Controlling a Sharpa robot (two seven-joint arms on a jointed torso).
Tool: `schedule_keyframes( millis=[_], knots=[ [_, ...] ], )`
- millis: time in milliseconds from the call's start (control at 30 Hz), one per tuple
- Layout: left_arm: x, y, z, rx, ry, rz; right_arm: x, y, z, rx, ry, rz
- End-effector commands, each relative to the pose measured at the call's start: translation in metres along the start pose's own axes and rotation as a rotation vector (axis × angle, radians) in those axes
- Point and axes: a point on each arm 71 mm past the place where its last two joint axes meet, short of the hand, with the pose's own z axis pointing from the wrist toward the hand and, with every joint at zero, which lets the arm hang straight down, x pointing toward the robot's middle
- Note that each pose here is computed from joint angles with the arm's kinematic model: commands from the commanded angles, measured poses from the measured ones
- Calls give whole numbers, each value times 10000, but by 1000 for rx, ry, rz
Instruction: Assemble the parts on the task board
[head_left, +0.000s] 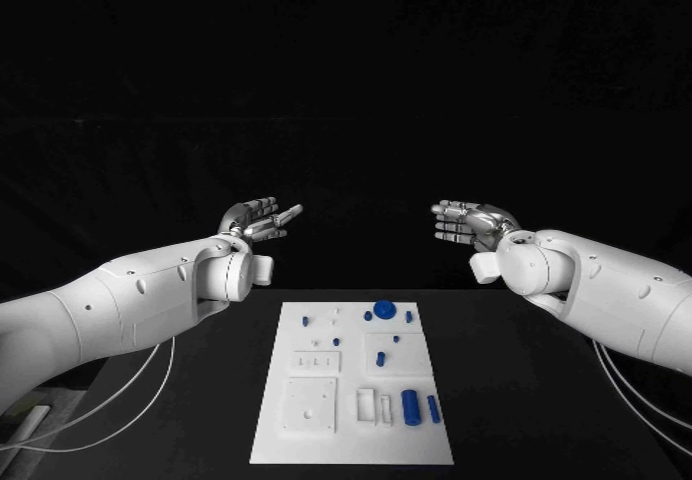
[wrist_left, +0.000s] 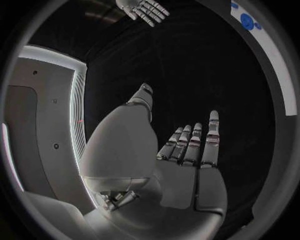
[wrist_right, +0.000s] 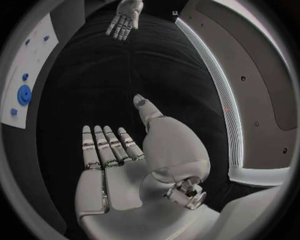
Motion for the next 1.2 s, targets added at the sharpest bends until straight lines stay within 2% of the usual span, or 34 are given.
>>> schedule_keyframes(
  millis=[33, 200, 333, 500, 667, 867, 1100, 1200],
  knots=[
    [37, -15, -7, 7, 43, -22, 40, -54, 5, -37, 56, -221],
    [16, -23, -37, 23, 57, -20, 93, -96, 14, -97, 49, -424],
    [5, -29, -84, 30, 74, -12, 207, -120, 11, -141, 85, -608],
    [45, -66, -222, 39, 142, -26, 420, -145, 1, -184, 167, -875],
    [128, -161, -357, 63, 221, -49, 581, -149, -16, -229, 194, -1073],
    [274, -240, -439, 90, 302, -63, 686, -137, -38, -288, 156, -1263],
    [344, -272, -520, 87, 338, -87, 822, -205, -33, -336, 107, -1377],
    [365, -314, -554, 95, 350, -91, 889, -247, -24, -351, 91, -1419]
  ],
)
